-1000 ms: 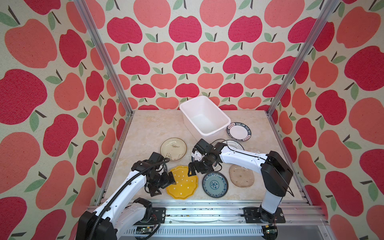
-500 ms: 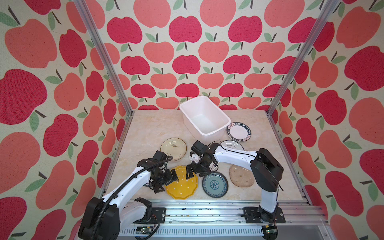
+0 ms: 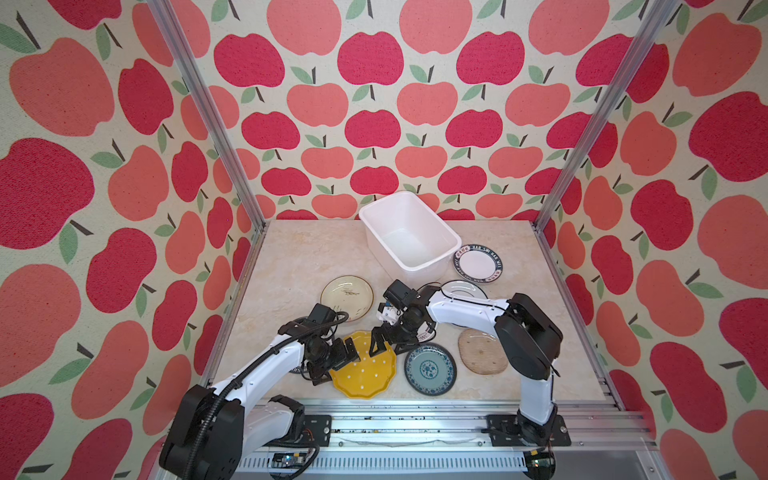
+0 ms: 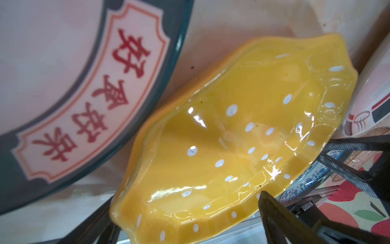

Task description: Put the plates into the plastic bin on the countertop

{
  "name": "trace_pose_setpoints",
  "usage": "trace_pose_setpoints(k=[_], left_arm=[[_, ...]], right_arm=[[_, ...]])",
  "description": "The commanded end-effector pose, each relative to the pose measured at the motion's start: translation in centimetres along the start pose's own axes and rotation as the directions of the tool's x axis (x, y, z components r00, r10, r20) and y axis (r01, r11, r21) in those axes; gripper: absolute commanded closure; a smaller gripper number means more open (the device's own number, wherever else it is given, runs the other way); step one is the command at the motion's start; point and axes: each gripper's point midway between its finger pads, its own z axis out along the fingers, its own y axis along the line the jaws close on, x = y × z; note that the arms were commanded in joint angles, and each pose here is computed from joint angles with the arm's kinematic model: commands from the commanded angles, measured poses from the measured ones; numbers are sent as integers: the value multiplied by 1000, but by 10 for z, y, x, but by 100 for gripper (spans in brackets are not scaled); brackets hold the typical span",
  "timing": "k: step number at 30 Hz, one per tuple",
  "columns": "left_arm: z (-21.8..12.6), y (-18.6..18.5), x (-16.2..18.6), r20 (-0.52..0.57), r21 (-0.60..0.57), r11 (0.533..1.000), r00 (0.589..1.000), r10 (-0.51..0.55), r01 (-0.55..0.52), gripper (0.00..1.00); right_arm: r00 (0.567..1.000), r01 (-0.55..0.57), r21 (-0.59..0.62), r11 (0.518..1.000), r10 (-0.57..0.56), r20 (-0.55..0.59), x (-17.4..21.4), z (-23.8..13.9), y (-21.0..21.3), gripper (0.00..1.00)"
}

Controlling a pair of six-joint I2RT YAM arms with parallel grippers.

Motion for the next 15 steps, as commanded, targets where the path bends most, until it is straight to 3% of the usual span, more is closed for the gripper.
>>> trace_pose_setpoints(k=[1,15], left_arm=[[5,1,-1,7,7,1000,1000,8,-8,0],[1,-15,-5,26,76,994,997,75,-76,1]], right_arm=[[1000,6,-30,1000,-7,-24,1,6,1,3],[992,112,-87,990,-106,70,-5,-20,16,11]])
